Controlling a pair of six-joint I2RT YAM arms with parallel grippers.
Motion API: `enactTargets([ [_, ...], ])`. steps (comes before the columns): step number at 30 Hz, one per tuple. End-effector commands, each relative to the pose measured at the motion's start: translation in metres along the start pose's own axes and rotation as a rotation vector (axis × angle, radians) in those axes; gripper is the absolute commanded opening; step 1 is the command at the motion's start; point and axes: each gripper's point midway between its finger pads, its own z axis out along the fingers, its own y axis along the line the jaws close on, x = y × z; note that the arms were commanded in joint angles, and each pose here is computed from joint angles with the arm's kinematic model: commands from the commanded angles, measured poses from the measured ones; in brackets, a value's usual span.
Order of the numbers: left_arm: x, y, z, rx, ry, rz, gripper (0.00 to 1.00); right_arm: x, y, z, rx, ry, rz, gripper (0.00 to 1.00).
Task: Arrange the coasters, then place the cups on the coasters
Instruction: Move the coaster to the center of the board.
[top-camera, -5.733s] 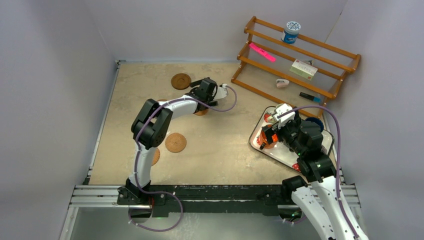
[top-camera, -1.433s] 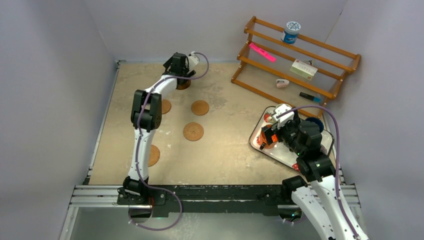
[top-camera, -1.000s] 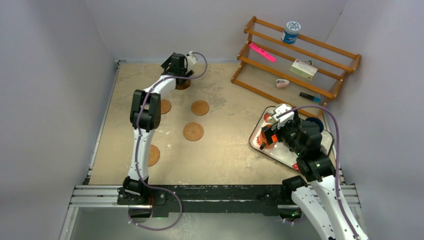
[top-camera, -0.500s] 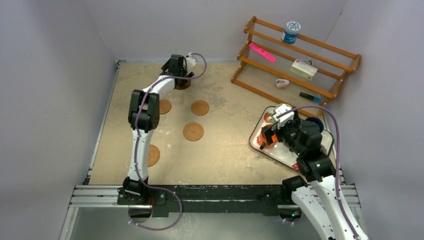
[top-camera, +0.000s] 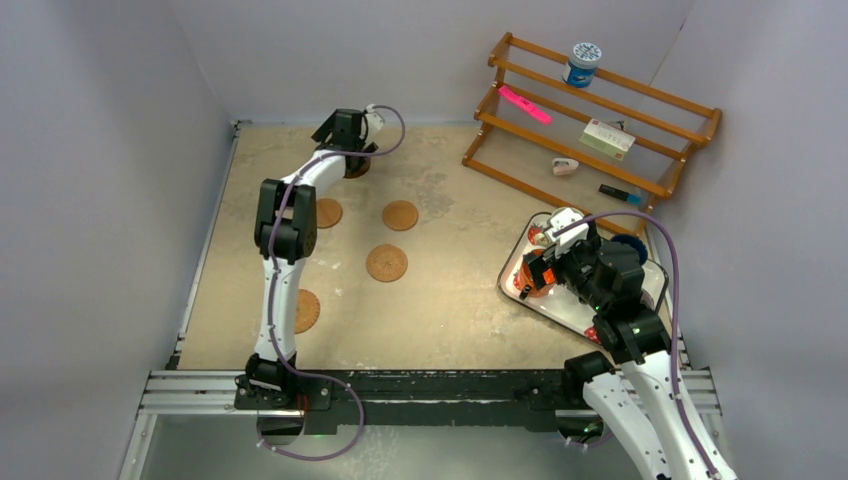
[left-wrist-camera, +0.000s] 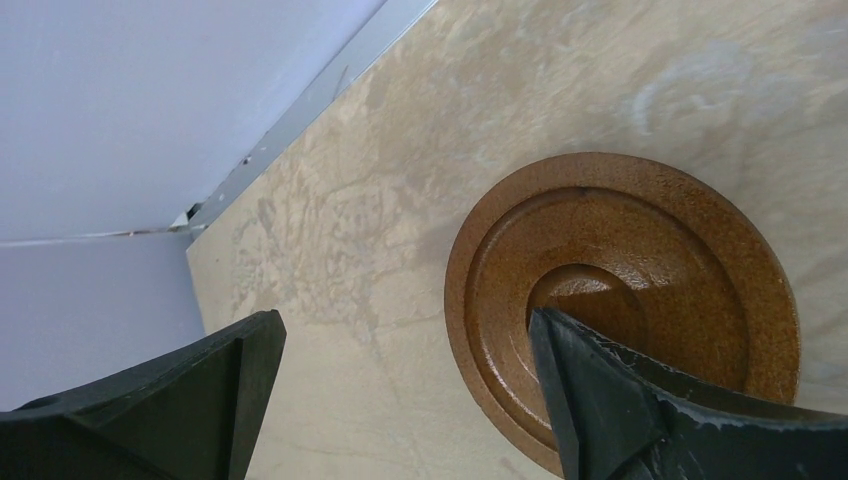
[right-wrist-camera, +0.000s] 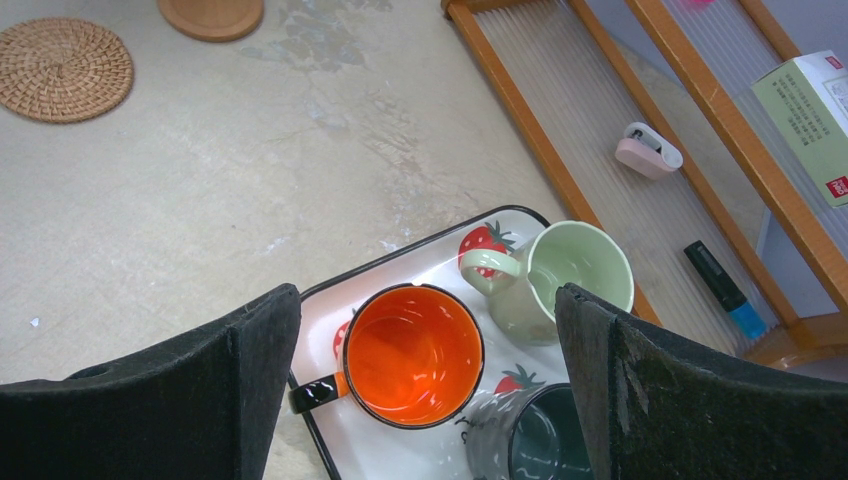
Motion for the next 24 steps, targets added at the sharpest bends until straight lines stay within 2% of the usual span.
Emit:
enactTargets([
  [1,0.021,0.022,0.012,-0.075,0.073,0.005,1.0,-0.006,0.001,0.0,-0.008,-0.028,-0.014,0.99],
  [6,0.02,0.03,0.015,-0.104,0.069,-0.004,1.0,-0.007,0.001,0.0,-0.008,-0.031,-0.016,0.99],
  [11,-0.009,0.042,0.002,-0.079,-0.024,-0.071,1.0,-0.006,0.001,0.0,-0.007,-0.029,-0.015,0.99],
  [15,-0.045,0.075,-0.038,-0.081,-0.124,-0.141,1.0,-0.006,0.0,0.0,-0.005,-0.027,-0.015,0.99],
  [18,-0.057,0.103,-0.074,-0.118,-0.183,-0.175,1.0,-0.006,0.0,0.001,-0.005,-0.026,-0.015,0.99],
  [21,-0.052,0.112,-0.102,-0.132,-0.203,-0.158,1.0,-0.006,0.001,0.0,-0.007,-0.029,-0.017,0.99],
  [24,-0.031,0.101,-0.118,-0.093,-0.17,-0.118,1.0,-0.007,0.001,0.0,-0.009,-0.032,-0.017,0.99],
])
